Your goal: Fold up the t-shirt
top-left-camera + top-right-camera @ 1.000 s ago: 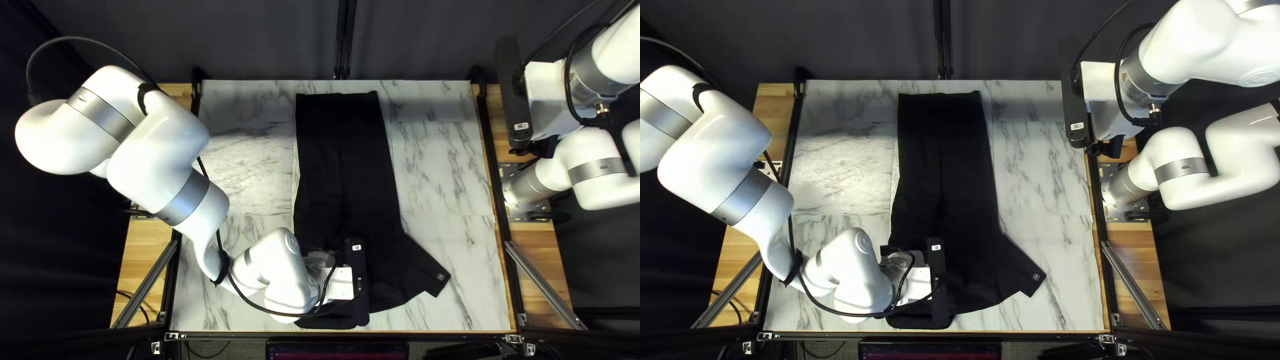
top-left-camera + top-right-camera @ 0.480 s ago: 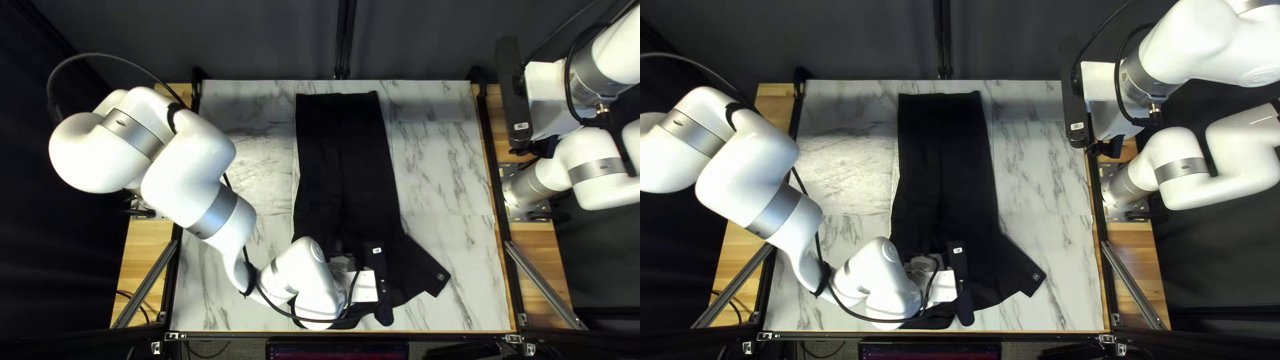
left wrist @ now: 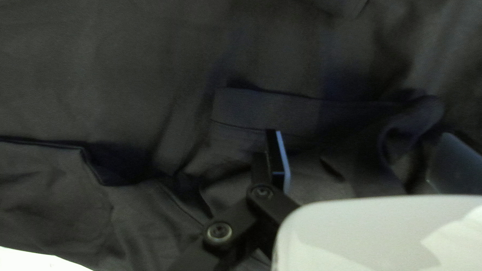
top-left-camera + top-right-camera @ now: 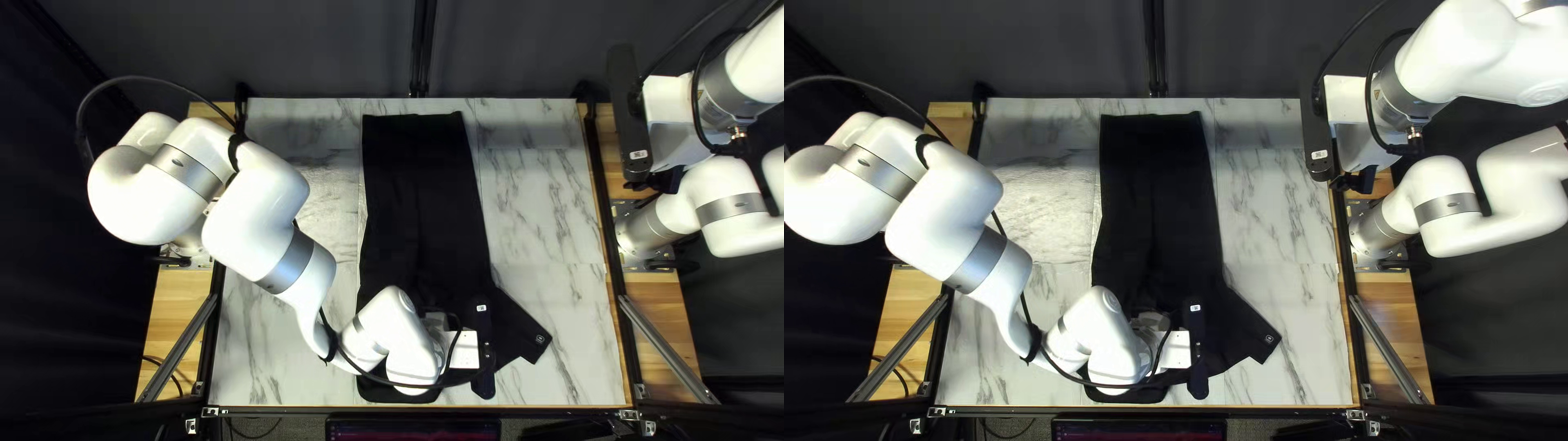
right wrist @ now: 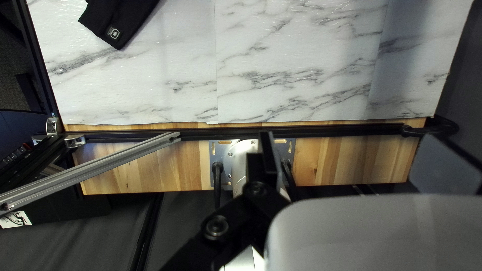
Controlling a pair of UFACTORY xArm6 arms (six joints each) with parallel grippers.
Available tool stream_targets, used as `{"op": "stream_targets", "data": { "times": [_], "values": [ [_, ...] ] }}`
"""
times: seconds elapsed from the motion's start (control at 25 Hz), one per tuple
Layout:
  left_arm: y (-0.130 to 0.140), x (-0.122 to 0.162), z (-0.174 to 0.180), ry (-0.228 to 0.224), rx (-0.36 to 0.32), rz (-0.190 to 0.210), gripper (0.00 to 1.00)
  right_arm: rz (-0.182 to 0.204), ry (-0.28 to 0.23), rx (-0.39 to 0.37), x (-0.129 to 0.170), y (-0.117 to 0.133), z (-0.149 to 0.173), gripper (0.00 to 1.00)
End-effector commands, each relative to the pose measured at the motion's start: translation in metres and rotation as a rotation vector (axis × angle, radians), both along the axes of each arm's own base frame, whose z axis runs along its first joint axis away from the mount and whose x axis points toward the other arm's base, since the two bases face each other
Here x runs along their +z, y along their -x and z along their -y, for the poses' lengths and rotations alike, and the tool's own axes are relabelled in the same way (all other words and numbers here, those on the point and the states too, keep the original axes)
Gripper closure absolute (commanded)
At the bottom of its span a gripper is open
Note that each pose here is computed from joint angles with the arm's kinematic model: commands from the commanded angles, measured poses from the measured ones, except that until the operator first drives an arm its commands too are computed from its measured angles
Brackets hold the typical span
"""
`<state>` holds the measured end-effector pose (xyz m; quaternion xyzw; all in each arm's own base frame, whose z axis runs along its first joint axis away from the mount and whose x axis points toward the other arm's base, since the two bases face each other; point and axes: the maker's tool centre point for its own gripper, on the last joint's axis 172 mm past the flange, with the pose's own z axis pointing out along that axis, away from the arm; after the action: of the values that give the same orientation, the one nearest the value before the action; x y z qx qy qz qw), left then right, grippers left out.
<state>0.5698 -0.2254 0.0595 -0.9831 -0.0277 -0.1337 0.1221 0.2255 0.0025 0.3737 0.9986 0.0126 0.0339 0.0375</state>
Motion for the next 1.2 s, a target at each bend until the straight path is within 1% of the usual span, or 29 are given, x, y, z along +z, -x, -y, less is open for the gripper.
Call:
{"op": "stream_targets", "data": {
  "times": [0.04, 0.16, 0.28, 0.36, 0.48, 0.64, 0.68, 0.8, 0.88, 1.0, 1.08, 1.2],
  "values": [
    [0.000, 0.002, -0.002, -0.001, -0.001, 0.000, 0.98, 0.000, 0.000, 0.000, 0.000, 0.000, 0.000, 0.00],
    [-0.008, 0.008, 0.004, -0.002, -0.008, 0.010, 1.00, 0.000, 0.000, 0.000, 0.000, 0.000, 0.000, 0.00],
    [-0.016, 0.014, 0.011, 0.003, -0.014, 0.035, 1.00, 0.000, 0.000, 0.000, 0.000, 0.000, 0.000, 0.00],
    [-0.021, 0.016, 0.015, 0.011, -0.014, 0.062, 1.00, 0.000, 0.000, 0.000, 0.000, 0.000, 0.000, 0.00],
    [-0.020, 0.022, 0.017, 0.016, -0.002, 0.093, 1.00, 0.000, 0.000, 0.000, 0.000, 0.000, 0.000, 0.00],
    [-0.016, 0.039, 0.016, 0.021, 0.033, 0.152, 1.00, 0.000, 0.000, 0.000, 0.000, 0.000, 0.000, 0.00],
    [-0.017, 0.040, 0.015, 0.021, 0.038, 0.159, 1.00, 0.000, 0.000, 0.000, 0.000, 0.000, 0.000, 0.00],
    [-0.017, 0.038, 0.012, 0.028, 0.069, 0.192, 1.00, 0.000, 0.000, 0.000, 0.000, 0.000, 0.000, 0.00],
    [-0.012, 0.036, 0.008, 0.034, 0.094, 0.209, 1.00, 0.000, 0.000, 0.000, 0.000, 0.000, 0.000, 0.00],
    [0.003, 0.037, 0.000, 0.043, 0.169, 0.243, 1.00, 0.000, 0.000, 0.000, 0.000, 0.000, 0.000, 0.00],
    [0.012, 0.039, -0.004, 0.038, 0.208, 0.252, 1.00, 0.000, 0.000, 0.000, 0.000, 0.000, 0.000, 0.00],
    [0.030, 0.045, -0.010, 0.016, 0.277, 0.257, 1.00, 0.000, 0.000, 0.000, 0.000, 0.000, 0.000, 0.00]
  ]
}}
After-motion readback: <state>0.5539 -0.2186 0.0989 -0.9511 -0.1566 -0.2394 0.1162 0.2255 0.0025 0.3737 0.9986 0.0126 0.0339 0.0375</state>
